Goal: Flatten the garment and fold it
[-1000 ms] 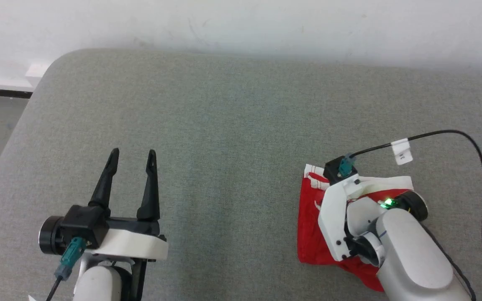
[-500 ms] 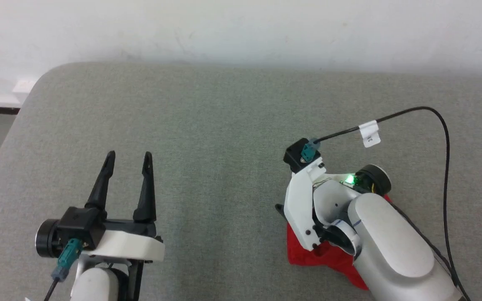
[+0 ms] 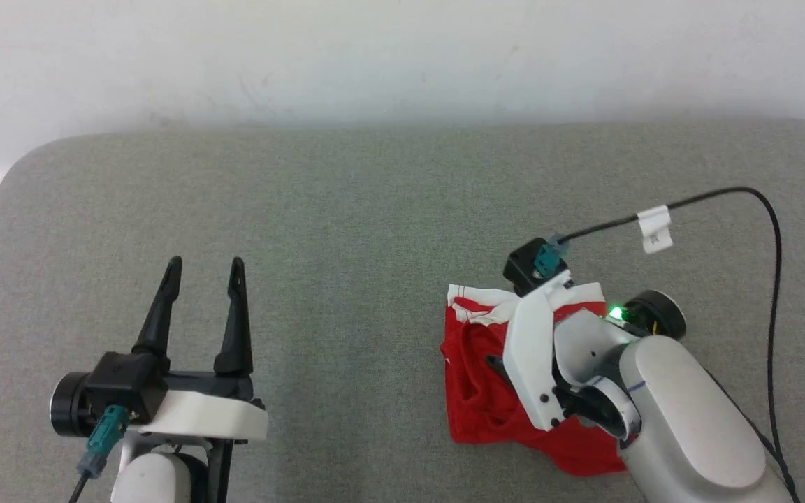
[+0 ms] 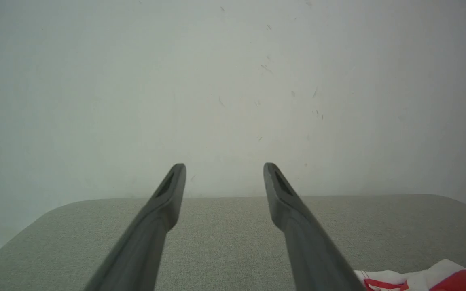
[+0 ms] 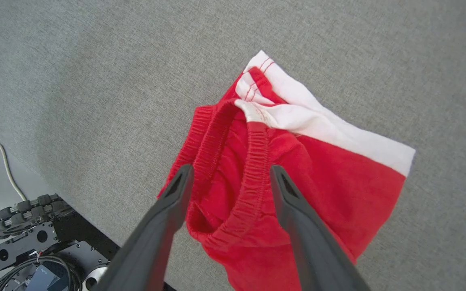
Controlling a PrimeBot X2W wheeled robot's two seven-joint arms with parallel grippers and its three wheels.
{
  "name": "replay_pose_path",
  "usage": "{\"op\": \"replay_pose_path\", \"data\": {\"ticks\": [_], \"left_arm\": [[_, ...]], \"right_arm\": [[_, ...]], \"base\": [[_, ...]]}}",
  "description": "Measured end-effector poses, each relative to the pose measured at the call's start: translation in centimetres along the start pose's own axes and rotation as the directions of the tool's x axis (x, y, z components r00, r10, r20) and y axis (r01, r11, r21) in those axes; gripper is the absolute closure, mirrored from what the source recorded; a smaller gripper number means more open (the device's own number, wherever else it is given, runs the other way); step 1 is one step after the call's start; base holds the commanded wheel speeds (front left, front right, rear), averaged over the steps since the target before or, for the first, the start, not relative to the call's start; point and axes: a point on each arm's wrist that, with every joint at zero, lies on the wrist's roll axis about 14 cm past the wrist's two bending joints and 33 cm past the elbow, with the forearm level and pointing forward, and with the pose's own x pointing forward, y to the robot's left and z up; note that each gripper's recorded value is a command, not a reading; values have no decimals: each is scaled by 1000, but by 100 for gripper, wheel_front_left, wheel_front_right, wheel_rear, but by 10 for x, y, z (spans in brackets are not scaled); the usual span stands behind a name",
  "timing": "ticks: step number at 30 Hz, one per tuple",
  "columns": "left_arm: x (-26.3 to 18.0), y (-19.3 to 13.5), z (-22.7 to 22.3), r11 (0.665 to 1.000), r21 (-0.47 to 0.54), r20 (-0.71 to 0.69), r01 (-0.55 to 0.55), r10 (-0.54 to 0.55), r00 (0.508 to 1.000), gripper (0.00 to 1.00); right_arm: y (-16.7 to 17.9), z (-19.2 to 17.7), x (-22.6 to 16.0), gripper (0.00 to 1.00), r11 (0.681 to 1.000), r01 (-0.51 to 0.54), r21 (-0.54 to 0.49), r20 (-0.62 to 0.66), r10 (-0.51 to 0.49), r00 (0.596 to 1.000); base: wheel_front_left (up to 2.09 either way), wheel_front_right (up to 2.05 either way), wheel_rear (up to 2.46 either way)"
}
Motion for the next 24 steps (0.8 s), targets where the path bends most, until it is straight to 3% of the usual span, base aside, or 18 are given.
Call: {"op": "replay_pose_path", "data": {"ticks": [7,14,20,24], "left_arm": [[1,-4,-6,1000,-4,-15,11,-11,1000,0],[2,-3,-6,1000,-3,-15,9,-9,1000,0],[3,-3,-7,1000,-2,-15,9,-9,1000,0],[3,-3,-10,1000,-1,-23,9,-9,1000,0]], "right_arm": [[-4,10,5,0,998,5,61,112,-12,994],[-61,12,-11,0,973,139,182,167,-170,971],[-106,-34,-20,0,931,276,238,64,-298,952],[-111,-62,-13,0,921,298,251,-8,-306,952]], "base": [[0,0,0],[0,0,0],[0,0,0],[0,0,0]]}}
